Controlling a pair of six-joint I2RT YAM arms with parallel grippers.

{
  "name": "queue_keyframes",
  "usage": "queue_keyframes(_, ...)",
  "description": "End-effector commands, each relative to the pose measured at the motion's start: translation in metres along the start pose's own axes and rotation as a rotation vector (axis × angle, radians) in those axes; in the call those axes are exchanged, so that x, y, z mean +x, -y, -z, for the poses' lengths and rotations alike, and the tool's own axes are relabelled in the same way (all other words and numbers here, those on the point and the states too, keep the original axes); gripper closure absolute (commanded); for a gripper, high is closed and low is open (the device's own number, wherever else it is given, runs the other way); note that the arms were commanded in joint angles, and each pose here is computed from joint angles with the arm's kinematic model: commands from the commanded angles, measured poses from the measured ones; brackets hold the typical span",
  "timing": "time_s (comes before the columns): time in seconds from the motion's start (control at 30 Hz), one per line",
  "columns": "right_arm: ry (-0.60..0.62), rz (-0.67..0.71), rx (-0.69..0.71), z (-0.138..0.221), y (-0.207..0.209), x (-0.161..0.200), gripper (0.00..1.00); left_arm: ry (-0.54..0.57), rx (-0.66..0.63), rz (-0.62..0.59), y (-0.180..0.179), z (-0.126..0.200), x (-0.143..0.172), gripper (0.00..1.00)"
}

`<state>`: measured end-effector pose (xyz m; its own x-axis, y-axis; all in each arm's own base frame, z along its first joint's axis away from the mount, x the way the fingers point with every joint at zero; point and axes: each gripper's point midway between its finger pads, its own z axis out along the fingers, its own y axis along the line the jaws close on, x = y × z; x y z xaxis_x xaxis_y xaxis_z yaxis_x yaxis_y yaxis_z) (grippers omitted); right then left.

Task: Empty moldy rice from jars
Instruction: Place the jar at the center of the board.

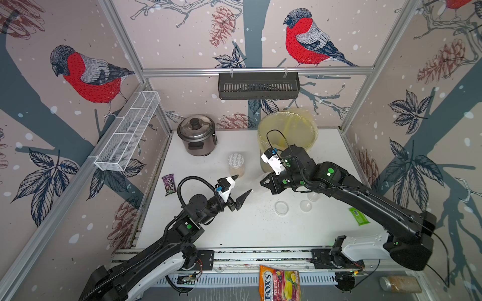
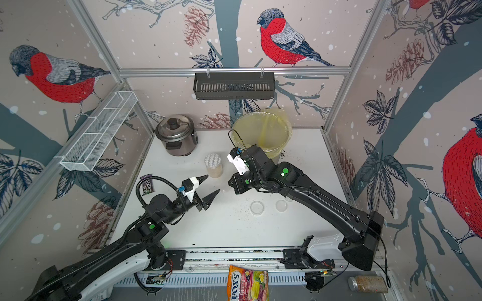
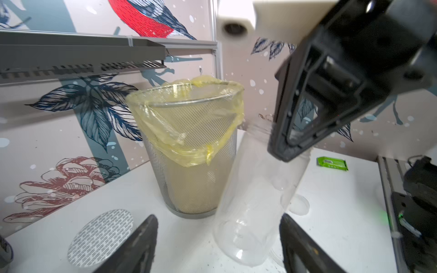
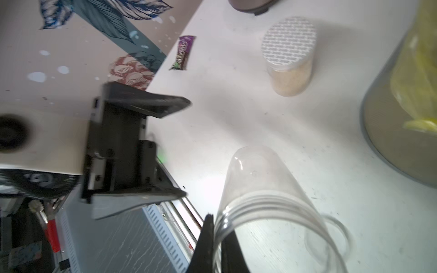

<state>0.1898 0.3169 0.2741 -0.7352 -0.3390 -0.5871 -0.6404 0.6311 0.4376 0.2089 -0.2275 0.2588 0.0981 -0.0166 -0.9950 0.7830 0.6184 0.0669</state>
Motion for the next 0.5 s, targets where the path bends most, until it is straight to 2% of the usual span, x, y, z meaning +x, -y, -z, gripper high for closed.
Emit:
queue_keyframes(0.0, -0.002, -0.006, 0.053, 0.002, 0.014, 0.002, 0.99, 0.055, -0.027, 0.023, -0.004, 0.002, -0.011, 0.03)
queue_keyframes(0.13, -0.008, -0.016, 0.059, -0.002, 0.02, 0.0, 0.99, 0.023, -0.03, 0.043, -0.005, -0.001, -0.001, 0.01)
queue_keyframes(0.3, -0.092, -0.023, 0.136, -0.02, 0.04, 0.018, 0.99, 0.025, -0.148, 0.109, -0.026, -0.001, -0.003, 0.01)
queue_keyframes(0.47, -0.168, -0.008, 0.224, -0.037, 0.058, 0.034, 0.98, 0.009, -0.382, 0.218, -0.066, 0.004, 0.0, 0.01)
